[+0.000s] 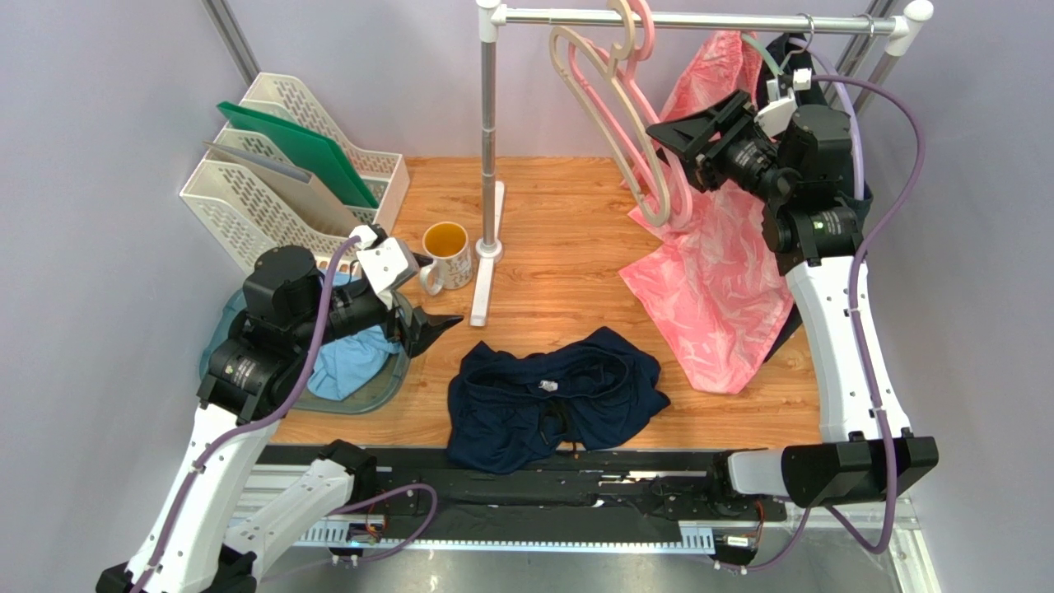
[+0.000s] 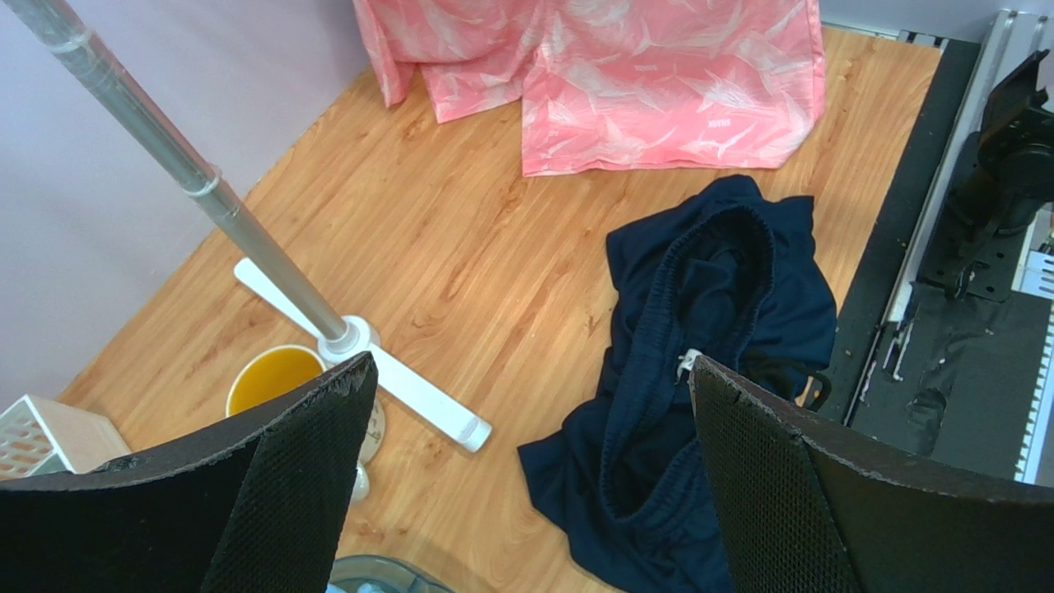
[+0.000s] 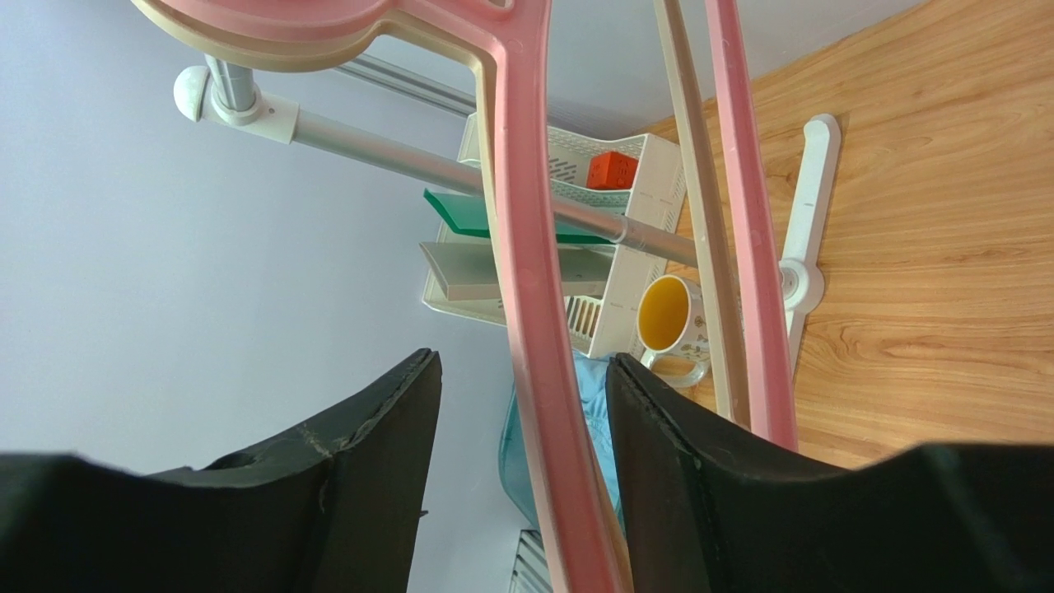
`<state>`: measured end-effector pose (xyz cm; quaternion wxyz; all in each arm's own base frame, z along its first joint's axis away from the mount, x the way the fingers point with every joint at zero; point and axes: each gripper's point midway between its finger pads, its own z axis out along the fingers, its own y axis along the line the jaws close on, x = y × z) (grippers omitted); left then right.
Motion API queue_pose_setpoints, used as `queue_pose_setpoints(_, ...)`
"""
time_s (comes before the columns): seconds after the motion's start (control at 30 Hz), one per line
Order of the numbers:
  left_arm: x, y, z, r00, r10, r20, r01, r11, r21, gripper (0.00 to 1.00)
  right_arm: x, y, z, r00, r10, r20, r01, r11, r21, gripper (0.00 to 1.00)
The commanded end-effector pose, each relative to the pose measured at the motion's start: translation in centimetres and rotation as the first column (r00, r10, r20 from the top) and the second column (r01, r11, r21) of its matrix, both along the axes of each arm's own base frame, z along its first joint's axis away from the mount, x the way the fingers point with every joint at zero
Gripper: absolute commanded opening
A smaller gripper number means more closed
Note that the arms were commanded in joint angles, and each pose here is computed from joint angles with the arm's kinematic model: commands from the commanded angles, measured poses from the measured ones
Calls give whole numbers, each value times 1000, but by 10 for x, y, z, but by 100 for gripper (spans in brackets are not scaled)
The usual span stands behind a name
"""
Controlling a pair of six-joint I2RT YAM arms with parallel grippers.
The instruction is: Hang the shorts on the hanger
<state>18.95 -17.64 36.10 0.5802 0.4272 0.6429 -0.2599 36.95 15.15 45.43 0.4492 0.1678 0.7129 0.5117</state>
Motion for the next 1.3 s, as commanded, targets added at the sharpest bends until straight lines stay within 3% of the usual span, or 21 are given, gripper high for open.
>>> queue_pose_setpoints(0.0,0,-2,4,1000,-19,19,19,1000,-12,100,-10,-3,19,999,12,50,-14,999,36,56)
queue_pose_setpoints(0.23,0,-3,2,1000,-24,16,24,1000,-9,99,-6,-8,12,1000,17,23,-18,999,46,37)
queue_pose_setpoints(0.6,2,-4,2,1000,-25,14,25,1000,-4,99,-1,1,-7,995,85,-43,-81,993,84,44)
queue_pose_setpoints(0.8,3,-4,2,1000,-25,12,25,1000,-2,99,1,6,-12,990,121,-69,-111,986,123,37)
queue_pose_setpoints(1.27,6,-5,2,1000,-25,5,25,1000,0,99,3,15,-19,973,212,-91,-194,966,168,37)
